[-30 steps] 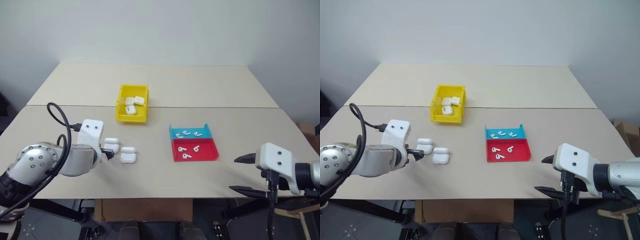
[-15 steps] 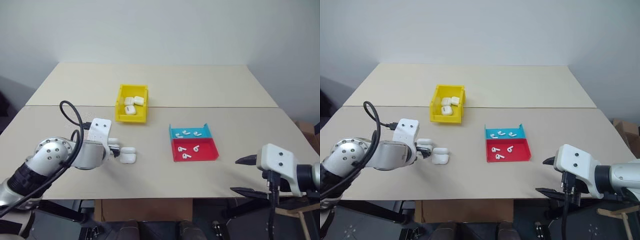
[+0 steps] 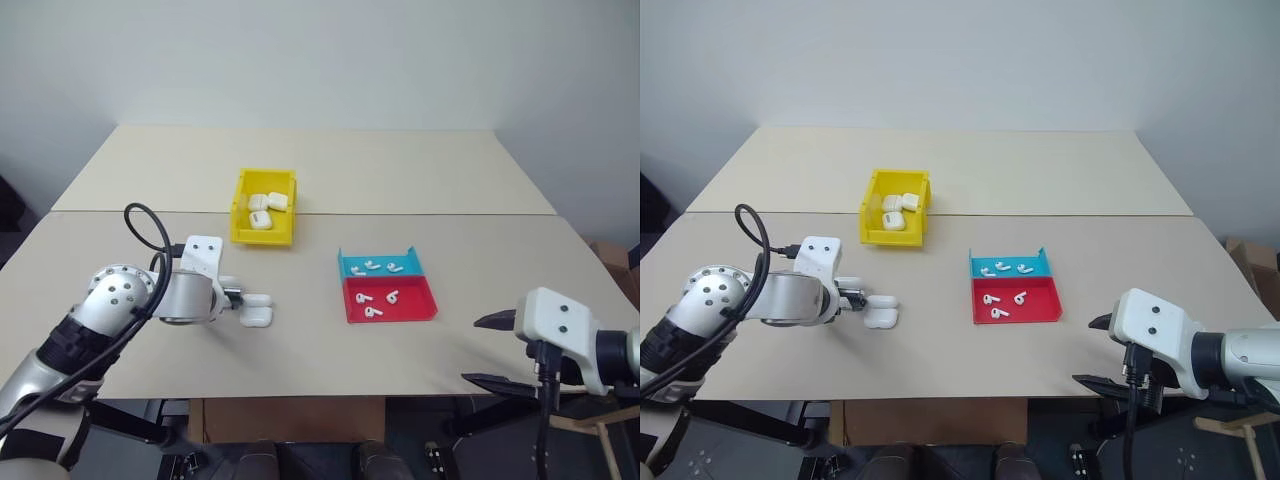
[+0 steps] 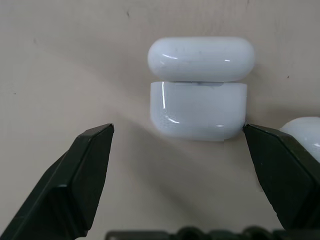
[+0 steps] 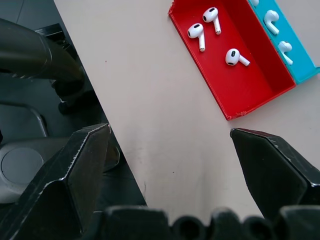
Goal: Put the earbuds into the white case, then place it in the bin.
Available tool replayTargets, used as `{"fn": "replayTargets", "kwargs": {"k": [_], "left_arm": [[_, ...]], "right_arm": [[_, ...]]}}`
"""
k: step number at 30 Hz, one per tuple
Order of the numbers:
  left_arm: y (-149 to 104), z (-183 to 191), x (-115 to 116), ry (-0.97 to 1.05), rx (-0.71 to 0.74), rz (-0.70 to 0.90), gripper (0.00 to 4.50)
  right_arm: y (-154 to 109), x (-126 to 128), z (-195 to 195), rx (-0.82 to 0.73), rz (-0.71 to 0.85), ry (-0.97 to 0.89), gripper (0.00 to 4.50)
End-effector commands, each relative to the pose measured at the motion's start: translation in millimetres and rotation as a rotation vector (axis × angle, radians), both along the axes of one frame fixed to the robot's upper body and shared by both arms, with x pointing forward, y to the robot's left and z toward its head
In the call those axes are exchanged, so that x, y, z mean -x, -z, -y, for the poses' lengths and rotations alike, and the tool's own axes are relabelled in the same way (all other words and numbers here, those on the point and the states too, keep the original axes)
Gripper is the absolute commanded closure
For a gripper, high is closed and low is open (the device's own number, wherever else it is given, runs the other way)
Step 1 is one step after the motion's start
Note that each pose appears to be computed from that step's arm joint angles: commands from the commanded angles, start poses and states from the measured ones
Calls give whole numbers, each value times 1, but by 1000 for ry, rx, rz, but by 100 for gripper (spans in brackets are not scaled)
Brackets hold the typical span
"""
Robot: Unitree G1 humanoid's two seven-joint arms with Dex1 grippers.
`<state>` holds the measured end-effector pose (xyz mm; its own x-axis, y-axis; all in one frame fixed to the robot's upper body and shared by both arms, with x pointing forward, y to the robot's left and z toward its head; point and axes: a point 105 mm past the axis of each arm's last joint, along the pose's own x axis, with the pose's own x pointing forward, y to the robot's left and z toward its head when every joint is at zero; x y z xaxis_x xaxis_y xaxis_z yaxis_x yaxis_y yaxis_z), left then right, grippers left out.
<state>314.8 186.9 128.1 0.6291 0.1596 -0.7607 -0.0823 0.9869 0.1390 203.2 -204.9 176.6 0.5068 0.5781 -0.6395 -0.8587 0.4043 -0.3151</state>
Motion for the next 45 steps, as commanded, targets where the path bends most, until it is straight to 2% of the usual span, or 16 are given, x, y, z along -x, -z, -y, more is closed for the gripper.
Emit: {"fn": "replayTargets", "kwargs": {"k": [1, 13, 22, 34, 37, 40, 41, 45], "left_arm": [[-12, 0, -9, -2, 13, 38, 0], [-12, 6, -21, -15, 109, -22, 0], [-8, -2, -22, -45, 79, -49, 0], [-2, 5, -21, -15, 88, -71, 0], [2, 7, -19, -7, 86, -86, 58], [4, 8, -18, -17, 99, -92, 155], [4, 9, -18, -14, 100, -93, 172], [3, 9, -18, -17, 101, -93, 172]], "right_arm": [[-8, 1, 0, 7, 42, 11, 4], [-1, 1, 1, 10, 52, 44, 4], [2, 3, 0, 5, 50, 52, 4], [4, 4, -1, 10, 48, 51, 4], [5, 4, -1, 13, 48, 53, 0], [4, 3, -2, 10, 49, 53, 0], [5, 3, -1, 11, 50, 54, 0], [5, 1, -2, 13, 52, 55, 0]]}}
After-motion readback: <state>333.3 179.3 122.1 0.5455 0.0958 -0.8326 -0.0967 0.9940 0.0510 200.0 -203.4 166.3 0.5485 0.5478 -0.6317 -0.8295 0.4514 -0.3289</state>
